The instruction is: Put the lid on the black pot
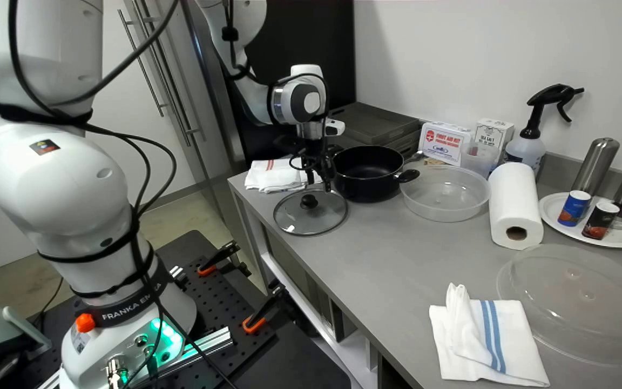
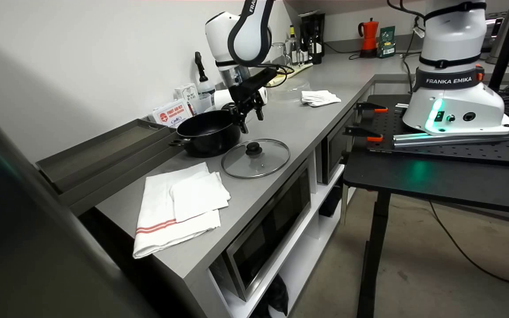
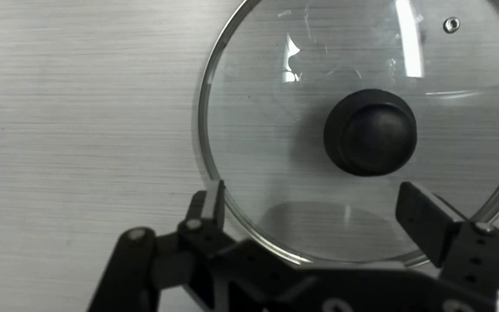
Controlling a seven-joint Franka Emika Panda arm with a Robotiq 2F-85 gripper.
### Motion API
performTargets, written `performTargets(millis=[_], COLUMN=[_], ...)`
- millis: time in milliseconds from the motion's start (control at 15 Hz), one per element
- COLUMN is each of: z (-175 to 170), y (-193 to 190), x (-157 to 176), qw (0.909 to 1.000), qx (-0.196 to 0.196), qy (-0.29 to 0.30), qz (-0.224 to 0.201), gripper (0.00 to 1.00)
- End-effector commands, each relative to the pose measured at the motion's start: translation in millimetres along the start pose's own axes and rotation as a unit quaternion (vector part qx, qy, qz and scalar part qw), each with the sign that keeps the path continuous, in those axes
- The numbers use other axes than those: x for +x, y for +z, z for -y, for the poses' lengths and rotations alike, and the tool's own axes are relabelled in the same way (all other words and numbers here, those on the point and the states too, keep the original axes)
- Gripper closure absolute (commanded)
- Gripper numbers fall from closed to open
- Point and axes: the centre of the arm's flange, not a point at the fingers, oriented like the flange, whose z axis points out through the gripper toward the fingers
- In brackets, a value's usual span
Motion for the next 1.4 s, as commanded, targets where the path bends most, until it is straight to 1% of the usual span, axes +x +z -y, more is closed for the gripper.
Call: performTargets(millis=[0, 200, 533, 733, 867, 1333], z=[10.0, 23.5, 41.1, 45.2, 46.4, 41.4], y=[16.4, 25.9, 34.7, 39.3, 44.7, 63.6], x=[-7.1, -15.1, -20.2, -10.2, 2.6, 30.2], qw=[0.9991, 0.9969, 0.9932, 0.9925, 0.9928, 0.9936], qx=[0.021, 0.033, 0.048, 0.054, 0.056, 0.053], qy=[-0.032, -0.062, -0.092, -0.092, -0.085, -0.067], qz=[0.019, 0.035, 0.053, 0.06, 0.063, 0.074], gripper=[0.0, 0.0, 0.0, 0.0, 0.0, 0.0])
